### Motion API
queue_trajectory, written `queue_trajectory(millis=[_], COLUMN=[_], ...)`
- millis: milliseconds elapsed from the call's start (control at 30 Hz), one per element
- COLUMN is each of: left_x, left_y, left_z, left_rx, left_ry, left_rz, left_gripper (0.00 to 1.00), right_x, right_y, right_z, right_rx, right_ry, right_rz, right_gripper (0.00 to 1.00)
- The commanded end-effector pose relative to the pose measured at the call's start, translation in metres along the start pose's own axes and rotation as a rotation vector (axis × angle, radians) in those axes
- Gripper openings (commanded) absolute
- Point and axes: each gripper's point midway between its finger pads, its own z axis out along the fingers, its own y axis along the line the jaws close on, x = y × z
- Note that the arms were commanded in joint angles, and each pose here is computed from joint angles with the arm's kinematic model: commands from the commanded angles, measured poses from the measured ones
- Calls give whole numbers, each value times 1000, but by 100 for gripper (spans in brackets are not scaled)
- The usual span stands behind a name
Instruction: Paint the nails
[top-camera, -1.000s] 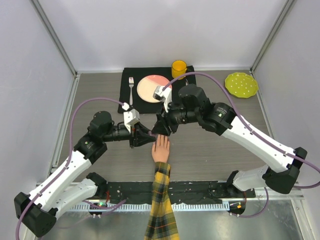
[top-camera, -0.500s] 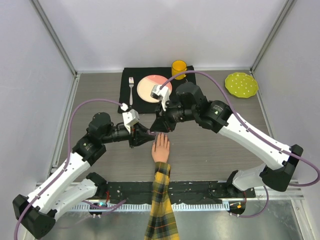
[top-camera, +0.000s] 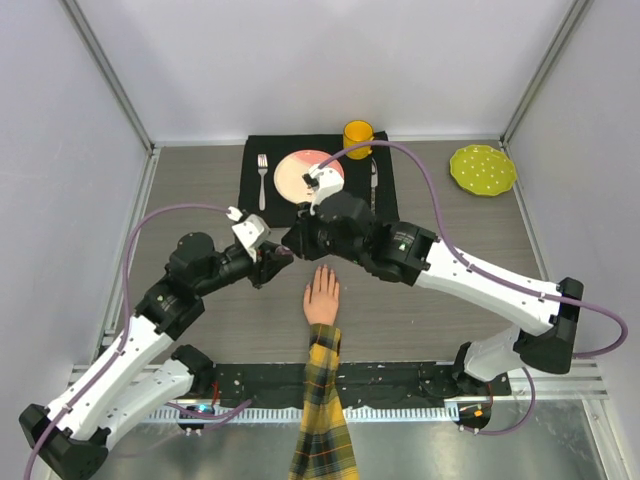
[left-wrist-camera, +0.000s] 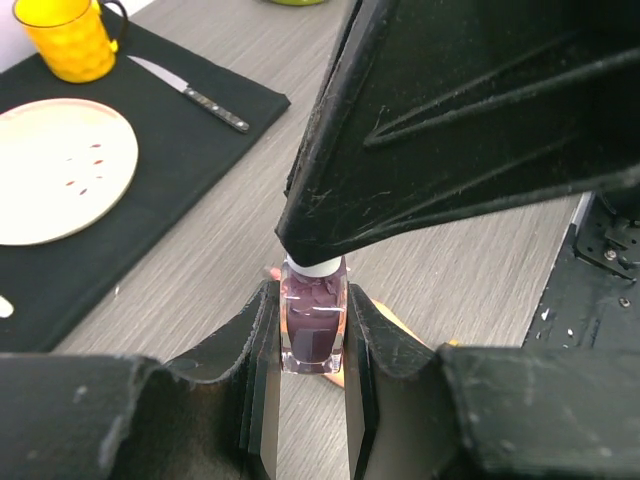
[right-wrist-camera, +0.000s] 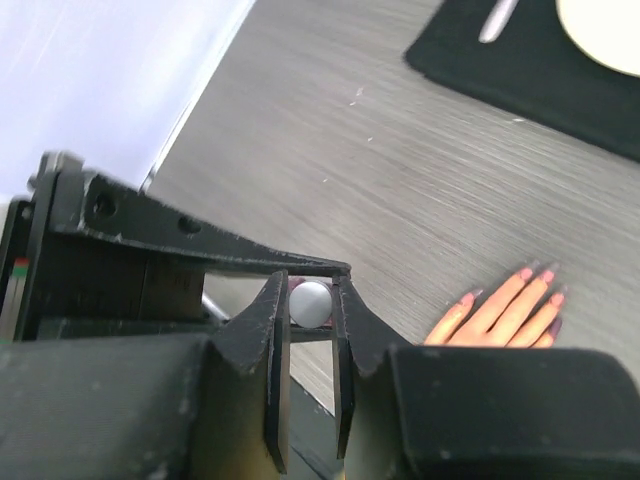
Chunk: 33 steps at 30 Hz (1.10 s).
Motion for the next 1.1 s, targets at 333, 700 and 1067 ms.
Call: queue_trajectory(millis=[333,700,1067], left_x=[-35,-36,-36], left_y=[2,-27,-61], left_z=[3,6,4], left_rx=[5,185,396], left_ry=[-117,-101,-94], left_rz=[50,18,-21], left_gripper=[0,0,0], right_x=[-17,-31,8], right_y=[-1,-25,9], right_z=[-17,-79,-72], right_rx=[76,-141,-494], right_ry=[-64,-56,167], right_rz=[-12,-194,-423], right_gripper=[51,71,64])
